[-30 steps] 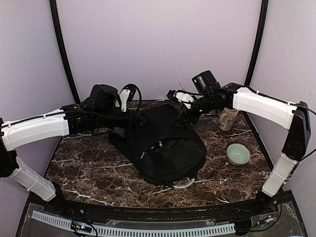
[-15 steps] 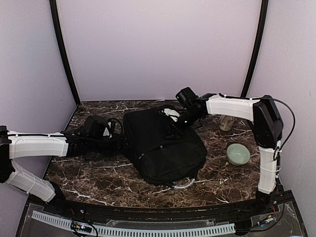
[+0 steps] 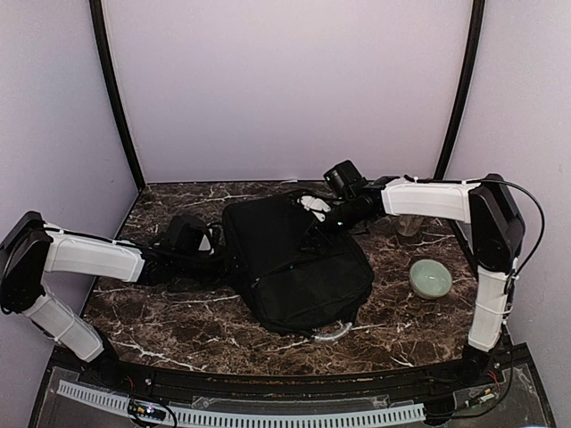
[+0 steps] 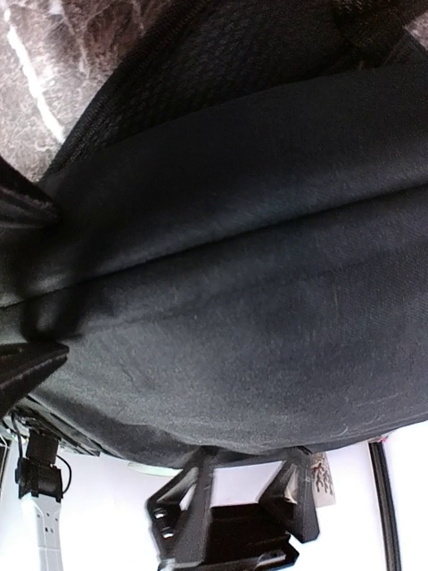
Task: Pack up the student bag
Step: Hold the upper front pocket of the student bag.
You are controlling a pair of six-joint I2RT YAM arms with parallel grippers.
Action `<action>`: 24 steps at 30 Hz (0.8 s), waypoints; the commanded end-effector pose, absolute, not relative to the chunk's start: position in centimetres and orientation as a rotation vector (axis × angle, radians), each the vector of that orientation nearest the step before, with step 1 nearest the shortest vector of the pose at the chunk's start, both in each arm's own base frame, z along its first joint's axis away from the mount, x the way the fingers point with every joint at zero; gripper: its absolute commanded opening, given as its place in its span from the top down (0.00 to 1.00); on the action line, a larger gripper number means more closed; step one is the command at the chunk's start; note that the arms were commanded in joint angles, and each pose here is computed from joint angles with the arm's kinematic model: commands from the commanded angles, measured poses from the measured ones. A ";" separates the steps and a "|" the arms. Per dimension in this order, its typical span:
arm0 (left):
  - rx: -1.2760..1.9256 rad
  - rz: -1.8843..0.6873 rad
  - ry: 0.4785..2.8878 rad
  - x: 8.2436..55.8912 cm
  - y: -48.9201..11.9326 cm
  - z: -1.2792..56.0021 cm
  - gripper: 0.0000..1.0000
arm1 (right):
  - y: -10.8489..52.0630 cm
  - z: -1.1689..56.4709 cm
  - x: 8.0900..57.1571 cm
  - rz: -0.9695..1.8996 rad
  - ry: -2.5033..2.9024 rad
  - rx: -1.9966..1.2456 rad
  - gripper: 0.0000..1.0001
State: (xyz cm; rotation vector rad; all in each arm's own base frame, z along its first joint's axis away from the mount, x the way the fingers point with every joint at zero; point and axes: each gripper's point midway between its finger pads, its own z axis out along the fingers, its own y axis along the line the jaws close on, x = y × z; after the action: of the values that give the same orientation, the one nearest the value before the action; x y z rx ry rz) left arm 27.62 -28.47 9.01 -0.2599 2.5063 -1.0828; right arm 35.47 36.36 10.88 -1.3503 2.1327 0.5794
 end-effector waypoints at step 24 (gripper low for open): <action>-0.081 -1.269 2.331 28.0 -30.4 12.7 1.00 | 44.2 15.8 23.6 0.593 1.583 -1.910 0.35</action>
State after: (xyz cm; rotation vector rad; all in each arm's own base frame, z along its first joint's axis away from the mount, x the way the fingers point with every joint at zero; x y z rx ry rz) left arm 28.27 -29.27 9.31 -0.1937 2.4397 -1.1473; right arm 21.73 43.55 14.96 -1.8961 1.7246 0.7358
